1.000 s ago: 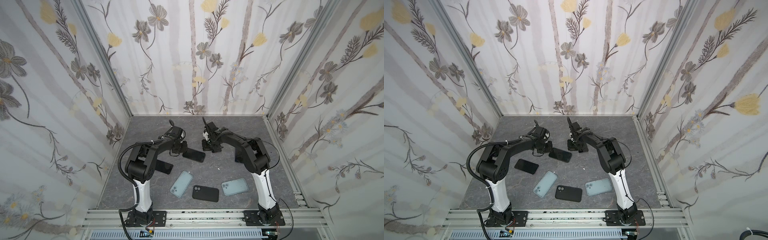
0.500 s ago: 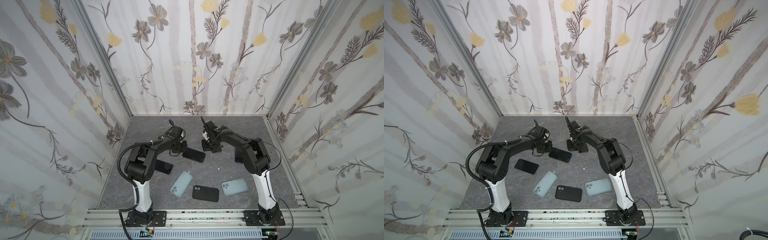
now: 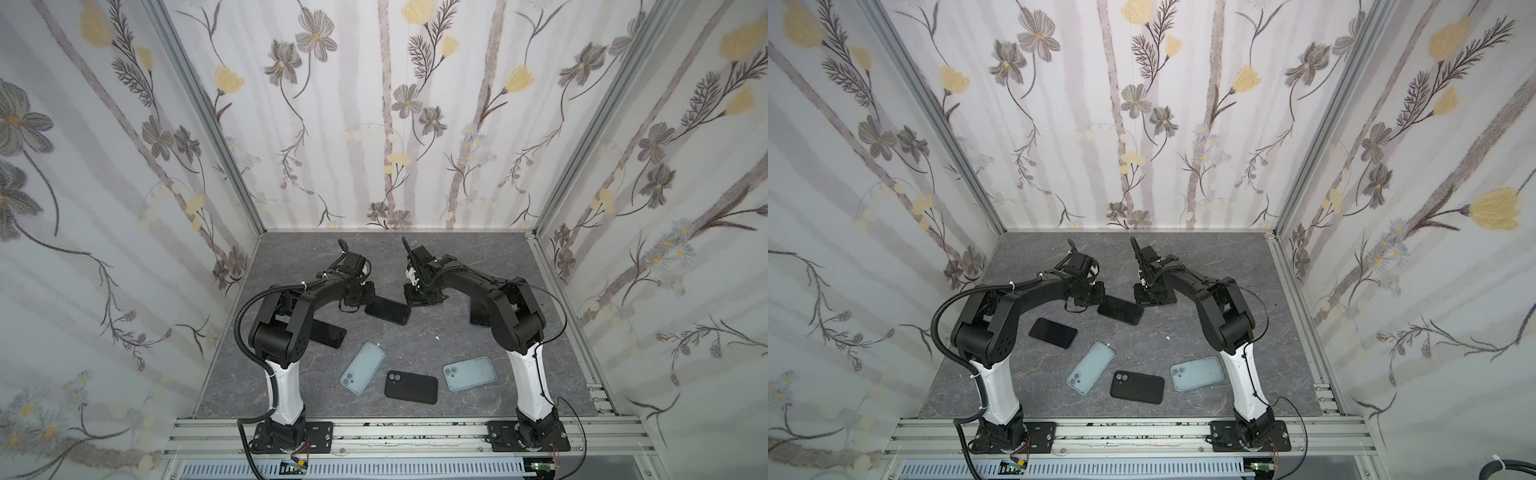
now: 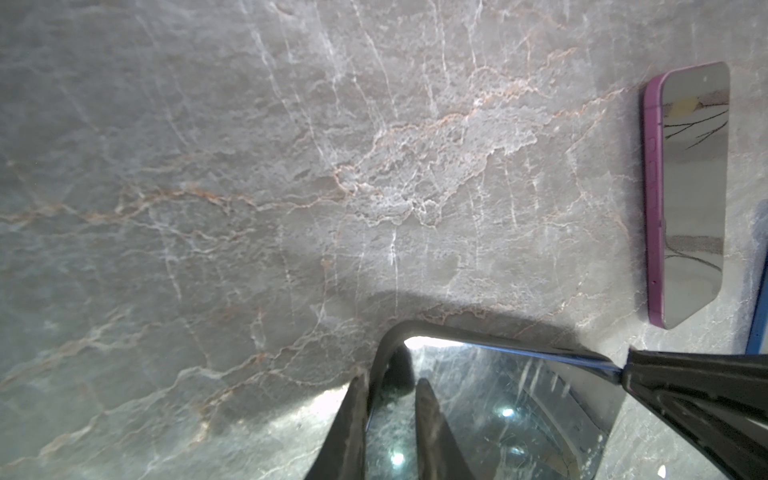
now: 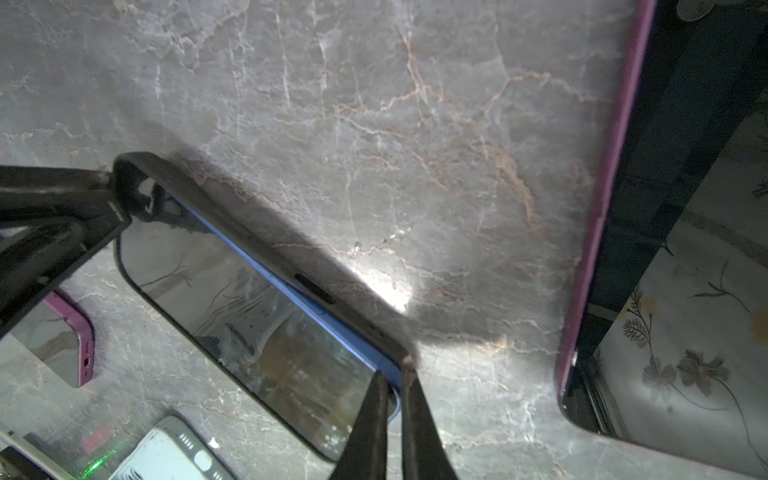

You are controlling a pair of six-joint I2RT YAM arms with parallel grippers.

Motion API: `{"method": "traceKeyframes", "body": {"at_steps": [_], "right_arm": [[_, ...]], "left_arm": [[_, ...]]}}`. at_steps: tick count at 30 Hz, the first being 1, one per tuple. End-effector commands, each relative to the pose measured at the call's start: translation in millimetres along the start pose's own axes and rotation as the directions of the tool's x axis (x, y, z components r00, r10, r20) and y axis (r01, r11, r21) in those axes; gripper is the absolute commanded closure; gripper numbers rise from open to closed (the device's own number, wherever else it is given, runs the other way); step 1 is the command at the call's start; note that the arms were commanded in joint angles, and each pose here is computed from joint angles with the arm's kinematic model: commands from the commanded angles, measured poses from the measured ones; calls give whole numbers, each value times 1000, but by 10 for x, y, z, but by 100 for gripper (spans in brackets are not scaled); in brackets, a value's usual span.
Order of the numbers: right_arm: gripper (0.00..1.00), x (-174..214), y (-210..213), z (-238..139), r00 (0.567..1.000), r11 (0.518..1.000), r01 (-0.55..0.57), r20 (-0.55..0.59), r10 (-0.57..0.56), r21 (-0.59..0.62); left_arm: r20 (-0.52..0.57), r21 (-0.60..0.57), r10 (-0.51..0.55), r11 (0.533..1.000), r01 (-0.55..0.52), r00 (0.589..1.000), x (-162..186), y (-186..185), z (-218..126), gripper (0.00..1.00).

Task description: Put the phone into the phone case

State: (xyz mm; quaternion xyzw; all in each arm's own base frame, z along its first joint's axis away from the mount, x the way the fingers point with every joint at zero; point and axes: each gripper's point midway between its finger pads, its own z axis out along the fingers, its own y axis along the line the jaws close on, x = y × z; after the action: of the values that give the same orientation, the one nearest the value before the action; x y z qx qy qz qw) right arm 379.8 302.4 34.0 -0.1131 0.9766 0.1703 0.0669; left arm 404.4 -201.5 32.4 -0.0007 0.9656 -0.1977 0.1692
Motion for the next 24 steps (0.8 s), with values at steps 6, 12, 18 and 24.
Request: {"method": "traceKeyframes", "body": {"at_steps": [6,12,18,24], "right_arm": [[92,134,-44,85,999,1000,-12,-37,12,4],[89,147,-45,27,1000,1000,-10,-30,11,6],[89,184,-61,96,999,1000,-10,-46,11,15],[89,264,-128,208,998,997,5,-65,1,81]], "left_arm": [[-10,-3,-7,1000,7,1000,38,-6,37,80],[-5,-22,-6,1000,6,1000,37,17,34,80],[-9,-23,-7,1000,7,1000,43,13,37,80],[-7,-18,-7,1000,7,1000,36,0,24,80]]}}
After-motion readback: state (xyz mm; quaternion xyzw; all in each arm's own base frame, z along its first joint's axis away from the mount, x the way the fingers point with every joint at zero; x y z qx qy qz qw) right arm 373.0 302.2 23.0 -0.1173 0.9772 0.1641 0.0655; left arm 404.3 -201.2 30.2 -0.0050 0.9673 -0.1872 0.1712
